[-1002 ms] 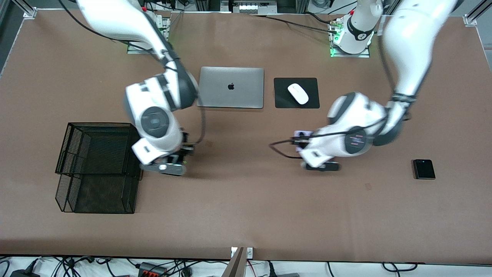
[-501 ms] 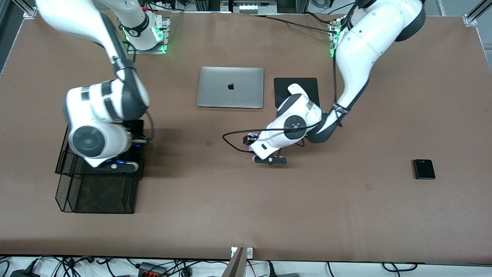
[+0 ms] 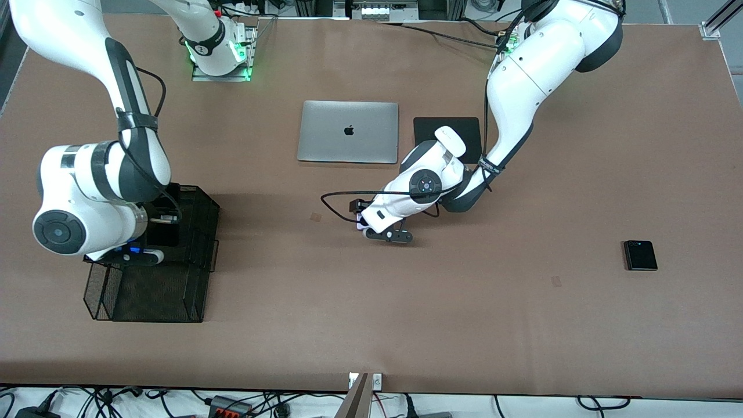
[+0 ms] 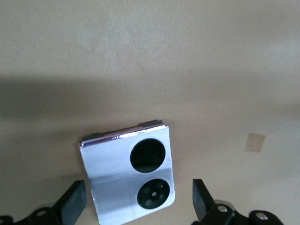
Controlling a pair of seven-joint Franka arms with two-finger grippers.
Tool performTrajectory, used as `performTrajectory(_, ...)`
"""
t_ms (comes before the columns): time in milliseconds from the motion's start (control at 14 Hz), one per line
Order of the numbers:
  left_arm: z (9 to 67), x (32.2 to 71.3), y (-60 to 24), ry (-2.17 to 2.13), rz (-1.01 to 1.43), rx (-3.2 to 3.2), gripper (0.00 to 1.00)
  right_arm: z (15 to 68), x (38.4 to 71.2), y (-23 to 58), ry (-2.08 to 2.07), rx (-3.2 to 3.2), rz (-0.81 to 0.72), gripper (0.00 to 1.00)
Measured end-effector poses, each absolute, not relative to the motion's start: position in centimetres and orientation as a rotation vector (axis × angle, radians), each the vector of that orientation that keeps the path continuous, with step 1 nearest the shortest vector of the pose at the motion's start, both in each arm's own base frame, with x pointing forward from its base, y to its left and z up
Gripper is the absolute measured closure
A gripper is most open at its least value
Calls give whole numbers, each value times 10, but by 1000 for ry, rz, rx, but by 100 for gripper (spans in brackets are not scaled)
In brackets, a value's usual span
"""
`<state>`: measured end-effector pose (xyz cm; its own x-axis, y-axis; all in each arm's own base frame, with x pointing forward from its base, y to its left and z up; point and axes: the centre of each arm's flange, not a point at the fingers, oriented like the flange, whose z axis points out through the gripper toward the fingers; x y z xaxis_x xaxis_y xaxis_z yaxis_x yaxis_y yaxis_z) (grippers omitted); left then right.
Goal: Place phones with both arms
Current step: 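Release the black phone in the basket while the left gripper sets down the flip phone, then grasp the flip phone with the right gripper while the left gripper grasps the square phone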
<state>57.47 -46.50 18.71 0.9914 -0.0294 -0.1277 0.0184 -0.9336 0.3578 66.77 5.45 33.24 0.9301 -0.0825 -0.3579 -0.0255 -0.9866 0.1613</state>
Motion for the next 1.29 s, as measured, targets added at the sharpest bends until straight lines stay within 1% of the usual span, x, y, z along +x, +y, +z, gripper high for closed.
performTrajectory(215,218,594,-431,-6,-231,2879,0,323,674,57,-73,2950,-503,22)
performTrajectory(430,277,626,-342,24,-273,3135,0,321,679,49,-70,2963,-471,21)
performTrajectory(573,300,648,-268,89,-301,3242,0,318,679,43,-84,2973,-477,6)
performTrajectory(644,300,661,-226,101,-329,3262,0,320,680,41,-87,2977,-473,0)
performTrajectory(788,287,684,-127,85,-391,3247,0,335,683,44,-80,2990,-433,0)
performTrajectory(931,266,695,-15,86,-424,3200,0,362,684,56,-56,3019,-368,0)
performTrajectory(1074,243,696,83,44,-364,3152,0,388,683,90,7,3074,-310,0)
performTrajectory(1146,235,694,118,23,-334,3138,0,394,681,113,40,3099,-283,0)
performTrajectory(1289,229,688,161,-65,-315,3168,0,387,681,159,83,3123,-202,0)
